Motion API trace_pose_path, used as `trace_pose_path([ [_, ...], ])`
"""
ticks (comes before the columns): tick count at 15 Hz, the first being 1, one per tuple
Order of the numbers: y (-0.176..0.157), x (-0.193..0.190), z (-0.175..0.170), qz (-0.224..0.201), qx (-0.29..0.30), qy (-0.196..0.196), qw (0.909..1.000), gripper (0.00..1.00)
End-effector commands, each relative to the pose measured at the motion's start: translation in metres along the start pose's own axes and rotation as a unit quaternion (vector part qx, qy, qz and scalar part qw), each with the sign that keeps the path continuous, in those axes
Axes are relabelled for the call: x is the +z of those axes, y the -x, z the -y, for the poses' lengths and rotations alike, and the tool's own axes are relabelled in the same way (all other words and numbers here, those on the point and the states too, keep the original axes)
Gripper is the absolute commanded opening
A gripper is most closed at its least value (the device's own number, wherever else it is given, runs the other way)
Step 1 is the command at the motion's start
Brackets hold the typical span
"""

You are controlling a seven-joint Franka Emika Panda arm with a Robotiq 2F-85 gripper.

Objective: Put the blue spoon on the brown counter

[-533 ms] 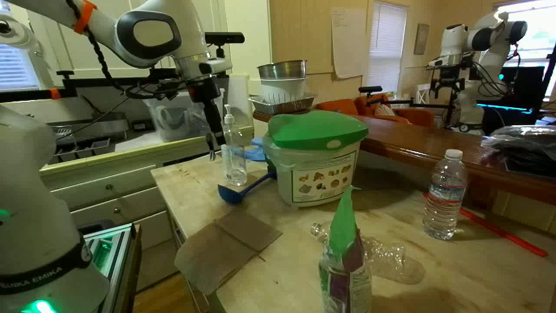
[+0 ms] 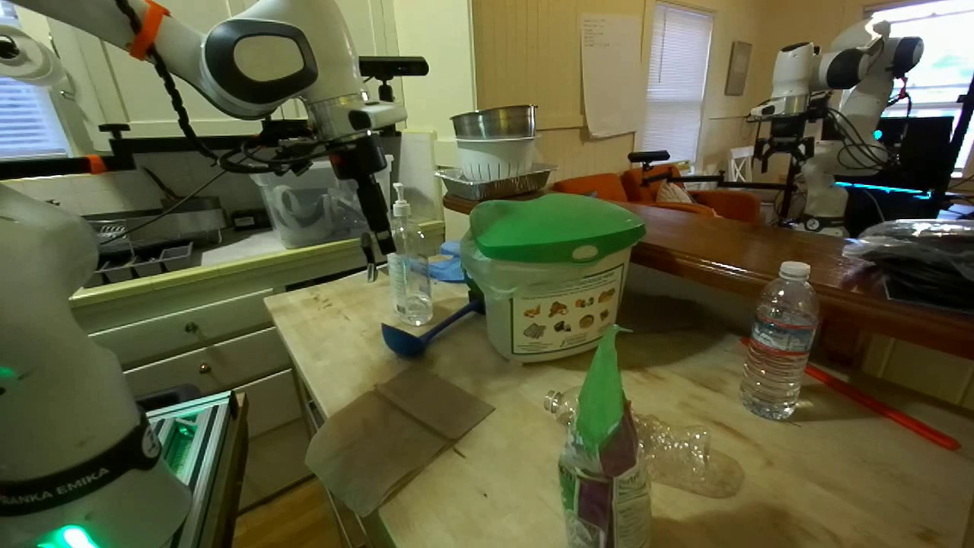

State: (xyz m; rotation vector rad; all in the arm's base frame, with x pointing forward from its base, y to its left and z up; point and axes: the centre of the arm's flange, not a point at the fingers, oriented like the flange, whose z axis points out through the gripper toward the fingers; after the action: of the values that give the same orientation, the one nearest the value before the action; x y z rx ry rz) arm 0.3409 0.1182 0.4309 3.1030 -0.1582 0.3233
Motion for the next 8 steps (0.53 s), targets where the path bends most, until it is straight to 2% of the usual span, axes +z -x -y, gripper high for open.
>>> trace_pose_path([
  [1,-0.013,0.016,-0.005,-0.026,0.033,-0.002,0.9991,1.00],
  [3,-0.030,0.031,-0.015,-0.057,0.079,-0.024,0.9950,1.00],
  [4,-0.035,0.036,-0.020,-0.070,0.107,-0.037,0.9912,0.75],
  [5,-0.038,0.040,-0.025,-0.073,0.129,-0.048,0.9878,0.74],
  [8,-0.047,0.060,-0.030,-0.055,0.184,-0.090,0.9773,0.50],
])
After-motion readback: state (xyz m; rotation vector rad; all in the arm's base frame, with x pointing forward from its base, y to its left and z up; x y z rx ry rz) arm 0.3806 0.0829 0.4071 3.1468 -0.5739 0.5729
